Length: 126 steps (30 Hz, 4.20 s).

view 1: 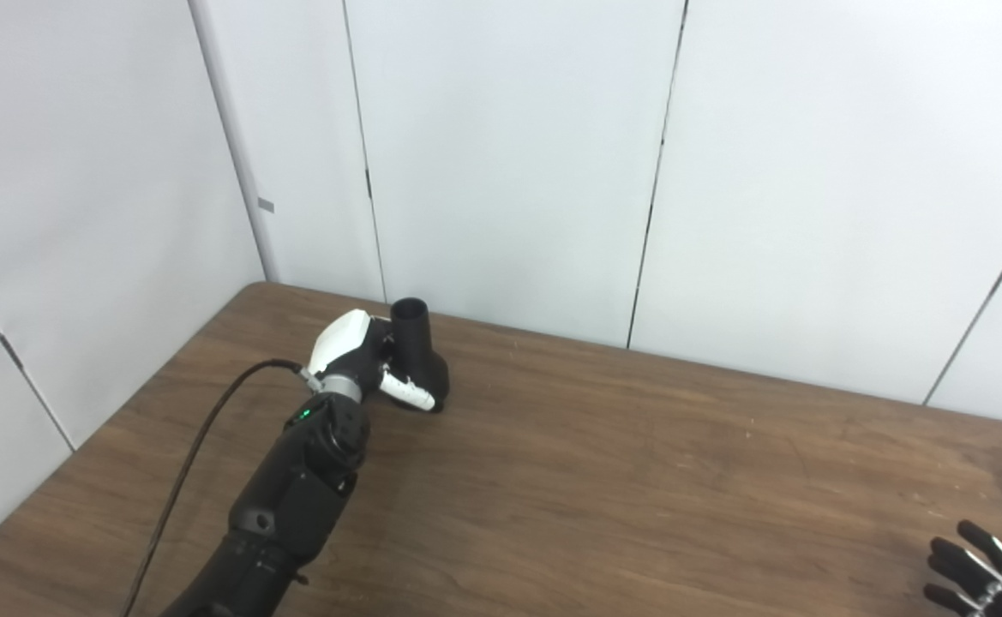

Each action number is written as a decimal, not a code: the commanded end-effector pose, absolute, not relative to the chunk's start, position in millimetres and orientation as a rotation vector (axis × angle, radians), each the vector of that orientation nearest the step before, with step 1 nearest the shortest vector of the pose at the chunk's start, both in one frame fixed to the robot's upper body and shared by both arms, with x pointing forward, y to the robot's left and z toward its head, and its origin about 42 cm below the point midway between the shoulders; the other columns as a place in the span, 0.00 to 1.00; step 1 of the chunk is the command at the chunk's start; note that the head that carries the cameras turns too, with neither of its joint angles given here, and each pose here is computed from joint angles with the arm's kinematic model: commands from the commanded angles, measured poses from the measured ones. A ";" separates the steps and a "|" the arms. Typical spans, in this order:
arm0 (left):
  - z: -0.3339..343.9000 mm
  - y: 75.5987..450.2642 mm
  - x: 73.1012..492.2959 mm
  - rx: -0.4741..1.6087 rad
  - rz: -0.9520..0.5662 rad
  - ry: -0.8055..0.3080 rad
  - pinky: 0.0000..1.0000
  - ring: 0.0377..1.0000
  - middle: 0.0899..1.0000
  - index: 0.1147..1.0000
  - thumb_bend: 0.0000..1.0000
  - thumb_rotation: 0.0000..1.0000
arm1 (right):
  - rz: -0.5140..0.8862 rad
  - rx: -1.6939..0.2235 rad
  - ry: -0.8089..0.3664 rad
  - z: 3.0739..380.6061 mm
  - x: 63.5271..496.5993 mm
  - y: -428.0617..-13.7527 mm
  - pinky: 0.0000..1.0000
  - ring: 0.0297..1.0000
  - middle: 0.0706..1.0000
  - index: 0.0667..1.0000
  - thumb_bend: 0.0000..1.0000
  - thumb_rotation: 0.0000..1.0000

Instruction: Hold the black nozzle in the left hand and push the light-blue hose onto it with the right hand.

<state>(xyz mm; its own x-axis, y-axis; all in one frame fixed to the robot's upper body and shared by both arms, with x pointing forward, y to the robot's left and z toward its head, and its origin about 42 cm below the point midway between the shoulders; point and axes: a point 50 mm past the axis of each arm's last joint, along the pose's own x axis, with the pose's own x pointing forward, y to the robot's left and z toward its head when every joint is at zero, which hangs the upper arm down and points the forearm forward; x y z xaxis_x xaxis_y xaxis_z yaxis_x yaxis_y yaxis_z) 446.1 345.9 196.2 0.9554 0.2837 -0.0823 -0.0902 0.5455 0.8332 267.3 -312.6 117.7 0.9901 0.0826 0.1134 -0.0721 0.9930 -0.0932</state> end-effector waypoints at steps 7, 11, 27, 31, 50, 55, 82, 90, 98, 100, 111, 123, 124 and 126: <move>202.1 340.9 444.3 0.974 0.193 0.189 1.00 0.73 0.44 0.41 0.52 0.00 | 0.055 -0.049 -0.037 97.7 250.2 -304.2 0.78 0.84 0.80 0.88 0.68 0.98; 198.3 332.5 435.0 0.964 0.168 0.183 1.00 0.73 0.45 0.41 0.52 0.00 | 0.054 -0.048 -0.042 101.7 250.0 -300.8 0.78 0.84 0.80 0.88 0.69 0.98; 195.1 301.0 399.1 0.912 0.067 0.131 1.00 0.71 0.44 0.42 0.52 0.00 | 0.058 -0.068 -0.067 114.4 252.1 -286.4 0.80 0.85 0.82 0.88 0.63 1.00; 193.8 290.7 388.4 0.904 0.034 0.114 1.00 0.71 0.45 0.40 0.52 0.00 | 0.053 -0.069 -0.073 119.5 252.8 -285.5 0.80 0.85 0.81 0.87 0.63 1.00; 184.5 241.8 352.7 0.911 -0.181 0.088 1.00 0.73 0.45 0.41 0.52 0.00 | 0.045 -0.083 -0.092 141.0 258.0 -279.3 0.82 0.86 0.83 0.87 0.61 1.00; 178.8 223.6 343.7 0.941 -0.243 0.079 1.00 0.72 0.48 0.39 0.52 0.00 | 0.043 -0.084 -0.096 147.7 257.7 -273.9 0.83 0.86 0.83 0.87 0.59 1.00; 160.9 152.5 294.9 0.931 -0.423 0.040 1.00 0.71 0.47 0.39 0.52 0.00 | 0.019 -0.100 -0.112 175.4 258.1 -262.3 0.84 0.87 0.83 0.87 0.55 1.00; 158.5 143.7 282.9 0.927 -0.472 0.031 1.00 0.70 0.47 0.39 0.52 0.00 | 0.013 -0.100 -0.124 183.4 258.7 -263.2 0.84 0.88 0.83 0.87 0.54 1.00; 154.4 138.6 270.1 0.905 -0.505 0.042 1.00 0.69 0.49 0.38 0.52 0.00 | 0.010 -0.094 -0.132 190.8 260.3 -259.7 0.89 0.89 0.84 0.88 0.54 1.00; 153.6 137.8 268.1 0.902 -0.511 0.044 1.00 0.68 0.49 0.38 0.52 0.00 | 0.009 -0.091 -0.134 192.2 260.4 -259.1 0.89 0.89 0.84 0.88 0.54 1.00; 145.0 134.1 263.7 0.894 -0.563 0.053 1.00 0.68 0.46 0.40 0.52 0.00 | 0.001 -0.091 -0.154 208.6 264.7 -265.5 0.88 0.89 0.86 0.88 0.48 1.00; 139.4 135.4 265.8 0.898 -0.576 0.061 1.00 0.67 0.47 0.40 0.52 0.00 | -0.148 -0.395 -0.263 273.9 302.7 -298.2 0.71 0.81 0.81 0.81 0.61 0.39; 139.3 136.5 266.0 0.899 -0.576 0.061 1.00 0.67 0.47 0.40 0.52 0.00 | -0.159 -0.423 -0.271 278.0 305.2 -299.9 0.71 0.81 0.81 0.80 0.62 0.38; 138.5 139.3 266.3 0.901 -0.578 0.060 1.00 0.67 0.47 0.40 0.52 0.00 | -0.180 -0.494 -0.284 287.7 311.7 -304.7 0.71 0.82 0.80 0.79 0.64 0.36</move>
